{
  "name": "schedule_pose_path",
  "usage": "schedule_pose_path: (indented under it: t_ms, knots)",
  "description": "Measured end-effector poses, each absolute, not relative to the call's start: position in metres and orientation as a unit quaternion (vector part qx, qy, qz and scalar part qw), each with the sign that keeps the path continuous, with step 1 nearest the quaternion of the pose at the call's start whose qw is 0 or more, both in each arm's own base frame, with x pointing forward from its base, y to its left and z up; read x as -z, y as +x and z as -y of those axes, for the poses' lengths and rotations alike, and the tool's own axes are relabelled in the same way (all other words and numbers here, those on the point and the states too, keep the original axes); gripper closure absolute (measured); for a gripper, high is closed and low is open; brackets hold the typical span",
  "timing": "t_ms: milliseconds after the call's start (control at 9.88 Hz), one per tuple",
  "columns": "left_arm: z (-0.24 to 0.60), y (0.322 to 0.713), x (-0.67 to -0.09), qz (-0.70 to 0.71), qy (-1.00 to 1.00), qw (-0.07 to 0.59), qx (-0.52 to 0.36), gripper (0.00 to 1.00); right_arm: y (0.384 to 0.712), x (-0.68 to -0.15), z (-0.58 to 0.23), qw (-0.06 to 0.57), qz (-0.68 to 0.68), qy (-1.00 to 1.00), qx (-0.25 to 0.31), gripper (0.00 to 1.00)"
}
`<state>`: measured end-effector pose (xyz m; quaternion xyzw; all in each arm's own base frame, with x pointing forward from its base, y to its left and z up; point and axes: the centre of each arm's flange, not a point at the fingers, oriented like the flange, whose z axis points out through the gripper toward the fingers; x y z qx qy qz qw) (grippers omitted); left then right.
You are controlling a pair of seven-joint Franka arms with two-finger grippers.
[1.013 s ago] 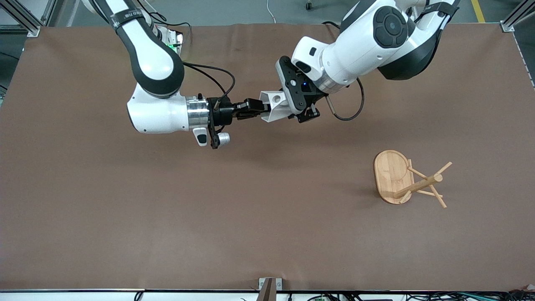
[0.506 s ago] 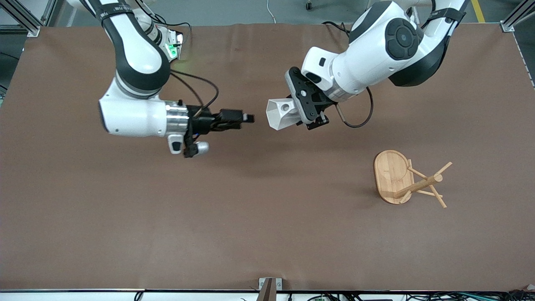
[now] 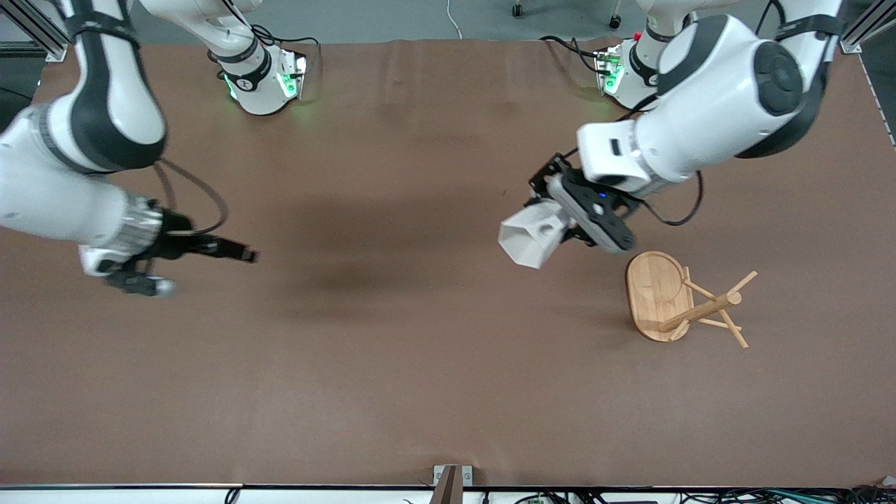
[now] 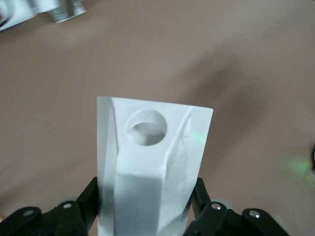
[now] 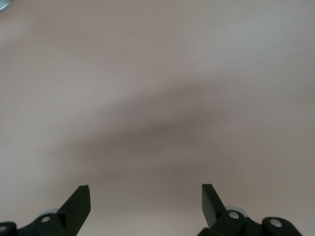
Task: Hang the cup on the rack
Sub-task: 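Carry the cup with the left gripper over the wooden rack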
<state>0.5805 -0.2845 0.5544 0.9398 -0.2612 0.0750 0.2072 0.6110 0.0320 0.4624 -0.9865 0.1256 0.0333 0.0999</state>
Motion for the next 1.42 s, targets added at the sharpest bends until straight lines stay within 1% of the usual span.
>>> schedule_pose_path:
  t_ms: [101,203,304,405,608,709,810,911,1114,1418]
  knots:
    - [0.279,0.584,-0.554,0.201,0.959,0.189,-0.068,0.23,0.617,-0.481,-0.004,0.034,-0.113,-0.993,-0.005,0.00]
    - [0.278,0.584,-0.553,0.152,0.973,0.161,-0.067,0.23,0.621,-0.508,0.007,-0.006,-0.104,-0.994,0.023,0.00]
    - [0.278,0.583,-0.551,0.121,0.981,0.134,-0.068,0.23,0.618,-0.539,0.018,-0.020,-0.108,-0.994,0.030,0.00]
    - [0.274,0.583,-0.548,0.109,0.985,0.118,-0.058,0.23,0.607,-0.568,0.034,-0.019,-0.122,-0.992,0.024,0.00]
    - [0.260,0.585,-0.539,0.092,0.991,0.090,-0.040,0.23,0.565,-0.625,0.070,-0.007,-0.146,-0.989,0.017,0.00]
    - [0.248,0.589,-0.537,0.083,0.992,0.085,-0.037,0.23,0.544,-0.646,0.078,0.000,-0.149,-0.989,0.011,0.00]
    - [0.235,0.593,-0.532,0.074,0.993,0.080,-0.032,0.23,0.532,-0.658,0.079,0.002,-0.141,-0.990,0.010,0.00]
    - [0.225,0.596,-0.522,0.070,0.994,0.077,-0.024,0.23,0.528,-0.662,0.076,0.003,-0.130,-0.991,0.010,0.00]
    - [0.217,0.595,-0.491,0.067,0.993,0.095,-0.015,0.23,0.531,-0.660,0.072,0.002,-0.120,-0.993,0.010,0.00]
    - [0.214,0.577,-0.441,0.071,0.993,0.092,-0.018,0.23,0.531,-0.665,0.070,0.002,-0.117,-0.993,0.016,0.00]
